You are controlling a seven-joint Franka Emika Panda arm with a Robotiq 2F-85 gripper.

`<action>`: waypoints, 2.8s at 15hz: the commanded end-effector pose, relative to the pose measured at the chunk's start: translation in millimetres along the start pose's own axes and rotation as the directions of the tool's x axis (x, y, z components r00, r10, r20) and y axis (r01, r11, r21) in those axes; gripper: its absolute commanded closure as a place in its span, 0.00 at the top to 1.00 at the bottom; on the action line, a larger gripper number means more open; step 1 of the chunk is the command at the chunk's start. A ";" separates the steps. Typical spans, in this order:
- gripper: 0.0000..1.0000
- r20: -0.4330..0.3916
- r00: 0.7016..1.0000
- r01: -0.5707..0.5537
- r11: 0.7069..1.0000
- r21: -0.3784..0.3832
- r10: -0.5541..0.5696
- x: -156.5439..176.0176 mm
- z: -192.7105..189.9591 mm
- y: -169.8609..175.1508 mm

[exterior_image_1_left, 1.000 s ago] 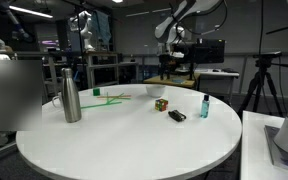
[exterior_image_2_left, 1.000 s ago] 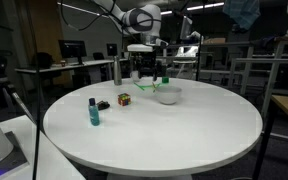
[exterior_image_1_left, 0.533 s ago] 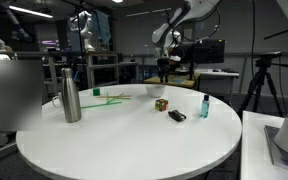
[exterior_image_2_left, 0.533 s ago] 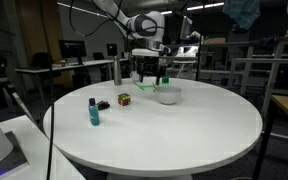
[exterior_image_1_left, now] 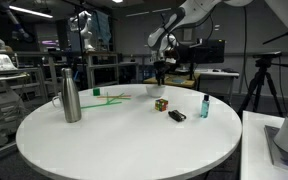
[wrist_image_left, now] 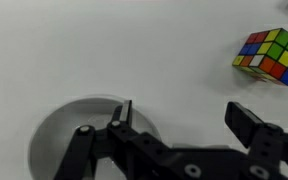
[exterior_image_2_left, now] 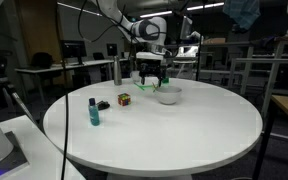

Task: Move the bowl to the left

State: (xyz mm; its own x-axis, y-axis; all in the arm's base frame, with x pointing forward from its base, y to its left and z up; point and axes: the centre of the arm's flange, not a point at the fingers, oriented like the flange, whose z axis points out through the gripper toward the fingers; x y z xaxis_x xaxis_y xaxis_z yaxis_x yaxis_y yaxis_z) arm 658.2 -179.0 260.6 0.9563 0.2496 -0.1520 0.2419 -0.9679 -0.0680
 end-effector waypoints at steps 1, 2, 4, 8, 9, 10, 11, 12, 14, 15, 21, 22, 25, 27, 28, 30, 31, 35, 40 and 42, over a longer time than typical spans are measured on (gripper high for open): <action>1.00 0.031 0.998 0.053 0.999 -0.001 -0.053 17.8 -5.5 14.3; 1.00 0.033 0.998 0.059 0.998 -0.006 -0.059 19.3 -3.0 15.7; 1.00 0.024 0.997 0.074 0.997 -0.015 -0.073 22.7 -1.7 17.8; 1.00 -0.004 0.995 0.101 0.995 -0.011 -0.101 29.0 -0.2 20.5; 1.00 -0.009 0.994 0.106 0.994 -0.009 -0.107 30.5 -0.2 21.1; 1.00 -0.013 0.994 0.111 0.994 -0.007 -0.111 31.7 -1.3 21.2; 1.00 -0.017 0.993 0.119 0.993 -0.002 -0.119 33.2 -2.2 21.9; 1.00 -0.025 0.992 0.125 0.992 0.006 -0.125 34.8 -3.1 22.5; 1.00 -0.049 0.990 0.135 0.990 0.028 -0.134 37.9 -5.0 22.0; 1.00 -0.061 0.988 0.144 0.989 0.037 -0.142 39.1 -6.5 20.8; 1.00 -0.073 0.980 0.192 0.979 0.062 -0.187 41.5 -1.7 19.6; 1.00 -0.070 0.984 0.168 0.985 0.034 -0.165 33.9 0.2 9.1; 1.00 -0.064 0.983 0.172 0.984 0.039 -0.169 34.5 5.9 9.4; 1.00 -0.065 0.983 0.172 0.984 0.038 -0.169 34.7 5.4 9.5; 1.00 -0.066 0.983 0.172 0.984 0.038 -0.169 34.7 5.2 9.6; 1.00 -0.066 0.983 0.172 0.984 0.037 -0.169 34.8 5.0 9.6; 1.00 -0.079 0.981 0.179 0.983 0.049 -0.174 36.8 6.4 12.6; 1.00 -0.057 0.978 0.203 0.977 0.070 -0.200 40.7 16.4 14.8; 1.00 -0.019 0.970 0.244 0.966 0.083 -0.243 42.7 36.1 18.0; 1.00 -0.006 0.967 0.254 0.963 0.092 -0.255 43.1 43.7 18.1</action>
State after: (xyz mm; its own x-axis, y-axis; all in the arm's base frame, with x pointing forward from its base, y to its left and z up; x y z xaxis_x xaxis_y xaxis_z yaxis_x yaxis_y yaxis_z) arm 687.8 -177.0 211.5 0.8839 0.4551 -0.1080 0.4348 -0.8845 -0.1691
